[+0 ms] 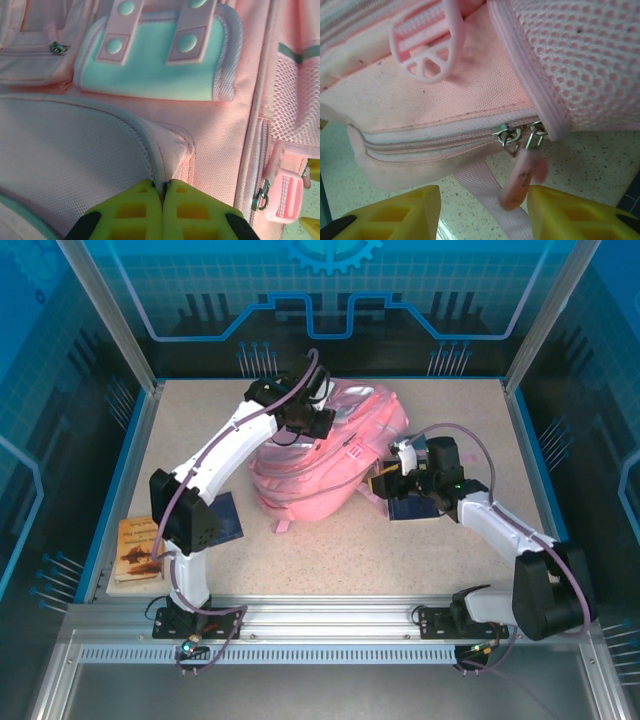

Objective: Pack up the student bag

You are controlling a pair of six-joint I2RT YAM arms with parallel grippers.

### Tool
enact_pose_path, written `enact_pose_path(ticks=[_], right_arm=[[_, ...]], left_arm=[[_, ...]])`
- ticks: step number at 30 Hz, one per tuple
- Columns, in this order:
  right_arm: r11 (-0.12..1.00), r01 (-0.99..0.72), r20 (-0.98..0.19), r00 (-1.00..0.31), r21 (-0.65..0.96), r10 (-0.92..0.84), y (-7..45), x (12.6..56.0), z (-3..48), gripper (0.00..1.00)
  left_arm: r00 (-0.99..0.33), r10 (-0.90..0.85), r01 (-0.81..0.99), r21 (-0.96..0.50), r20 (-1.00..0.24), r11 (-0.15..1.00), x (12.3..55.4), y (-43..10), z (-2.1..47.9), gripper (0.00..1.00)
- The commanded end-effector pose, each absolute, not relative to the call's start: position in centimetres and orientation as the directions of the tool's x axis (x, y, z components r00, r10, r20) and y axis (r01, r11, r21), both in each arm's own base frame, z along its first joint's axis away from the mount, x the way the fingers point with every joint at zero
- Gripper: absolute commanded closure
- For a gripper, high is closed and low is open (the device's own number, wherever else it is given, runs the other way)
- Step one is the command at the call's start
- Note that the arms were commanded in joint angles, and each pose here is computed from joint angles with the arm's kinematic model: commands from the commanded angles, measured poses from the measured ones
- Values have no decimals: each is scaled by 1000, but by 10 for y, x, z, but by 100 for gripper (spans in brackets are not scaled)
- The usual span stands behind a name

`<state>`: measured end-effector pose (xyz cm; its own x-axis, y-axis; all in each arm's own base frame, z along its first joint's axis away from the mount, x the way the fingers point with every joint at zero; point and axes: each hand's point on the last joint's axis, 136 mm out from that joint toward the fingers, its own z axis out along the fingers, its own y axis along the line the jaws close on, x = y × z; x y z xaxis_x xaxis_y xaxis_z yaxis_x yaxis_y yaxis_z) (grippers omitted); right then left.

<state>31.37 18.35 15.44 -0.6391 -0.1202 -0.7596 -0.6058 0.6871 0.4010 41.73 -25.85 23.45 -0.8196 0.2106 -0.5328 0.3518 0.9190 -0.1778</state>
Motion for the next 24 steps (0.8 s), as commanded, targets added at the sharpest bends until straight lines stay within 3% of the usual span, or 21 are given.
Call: enact_pose_path(ticks=[1,10,24], right_arm=[[679,-600,-773,-630,424,-74,181,305,169,48],[623,-615,-750,-658,483,-69,192,308,175,43],[687,-595,-759,-644,418,-95,187,343,164,49]], left_arm=[[-712,195,433,-204,-675,878,417,-260,296,100],[-702,191,461,-233,-687,856,415,-264,306,100],[-701,225,496,-236,-677,836,408,-267,304,100]])
